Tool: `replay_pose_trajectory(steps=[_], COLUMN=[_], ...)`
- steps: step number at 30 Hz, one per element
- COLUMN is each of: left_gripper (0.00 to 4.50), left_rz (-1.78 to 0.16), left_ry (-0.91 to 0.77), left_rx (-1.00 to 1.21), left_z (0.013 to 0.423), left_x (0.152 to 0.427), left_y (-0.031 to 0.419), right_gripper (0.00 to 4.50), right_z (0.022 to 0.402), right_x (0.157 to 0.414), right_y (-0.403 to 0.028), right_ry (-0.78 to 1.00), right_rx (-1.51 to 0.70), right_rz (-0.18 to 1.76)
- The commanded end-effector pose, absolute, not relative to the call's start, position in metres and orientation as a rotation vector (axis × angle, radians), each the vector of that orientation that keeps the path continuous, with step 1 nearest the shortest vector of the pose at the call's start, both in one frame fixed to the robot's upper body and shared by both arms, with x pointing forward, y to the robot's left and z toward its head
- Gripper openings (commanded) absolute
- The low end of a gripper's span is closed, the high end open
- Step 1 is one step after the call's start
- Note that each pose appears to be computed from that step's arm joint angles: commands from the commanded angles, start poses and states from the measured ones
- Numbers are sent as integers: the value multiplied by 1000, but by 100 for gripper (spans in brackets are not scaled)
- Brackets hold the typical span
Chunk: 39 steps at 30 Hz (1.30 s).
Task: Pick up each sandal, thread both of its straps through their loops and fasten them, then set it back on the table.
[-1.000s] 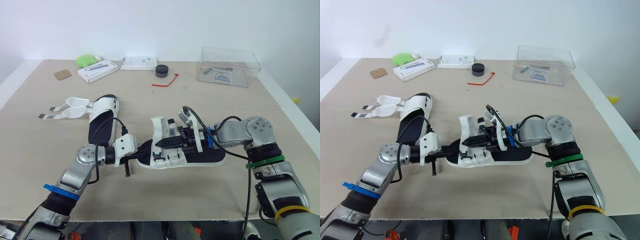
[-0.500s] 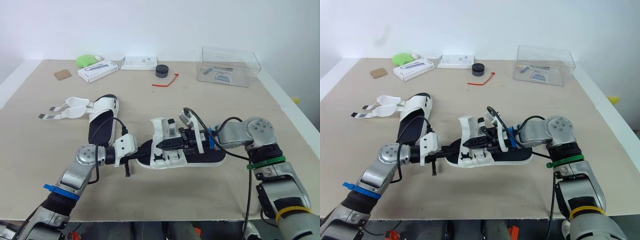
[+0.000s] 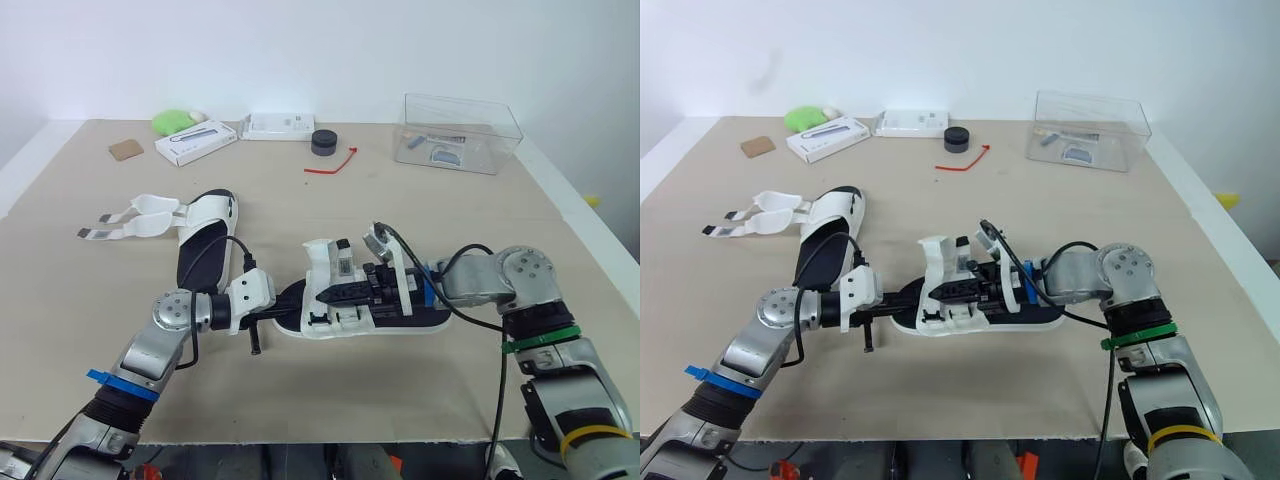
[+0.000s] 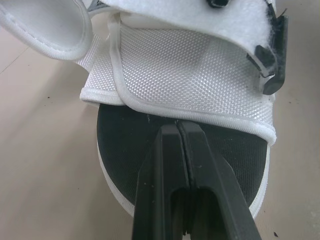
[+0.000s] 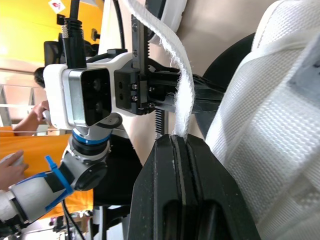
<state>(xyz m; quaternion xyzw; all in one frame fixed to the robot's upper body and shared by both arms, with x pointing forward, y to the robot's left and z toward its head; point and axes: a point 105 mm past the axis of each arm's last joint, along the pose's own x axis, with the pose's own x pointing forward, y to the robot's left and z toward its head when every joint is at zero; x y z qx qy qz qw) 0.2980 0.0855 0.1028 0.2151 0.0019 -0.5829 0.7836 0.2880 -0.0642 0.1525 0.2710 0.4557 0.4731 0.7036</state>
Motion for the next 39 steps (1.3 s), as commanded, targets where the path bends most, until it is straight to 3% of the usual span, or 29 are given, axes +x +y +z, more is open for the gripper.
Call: replay_pose_trajectory(steps=[1,26,27,31,33,39], left_gripper=[0,0,0,0,0,0], left_rz=[-1278,-1261,-1261,-1262,-1262,-1265], left_ry=[79,82,82,81,80,76], left_rx=[472,470,470,473,474,475], left_z=[85,84,84,84,84,85], left_x=[293,295,295,296,296,297], left_y=[86,88,88,88,88,87], right_gripper=[5,5,55,159,239,239], right_z=[143,148,149,172,185,216], right_x=[284,258,259,270,278,303], right_y=[-68,-52,-52,-50,-48,-41], right_ry=[1030,854,839,743,696,609], right_rx=[512,77,69,82,100,157], right_rz=[1009,1203,1202,1220,1214,1177])
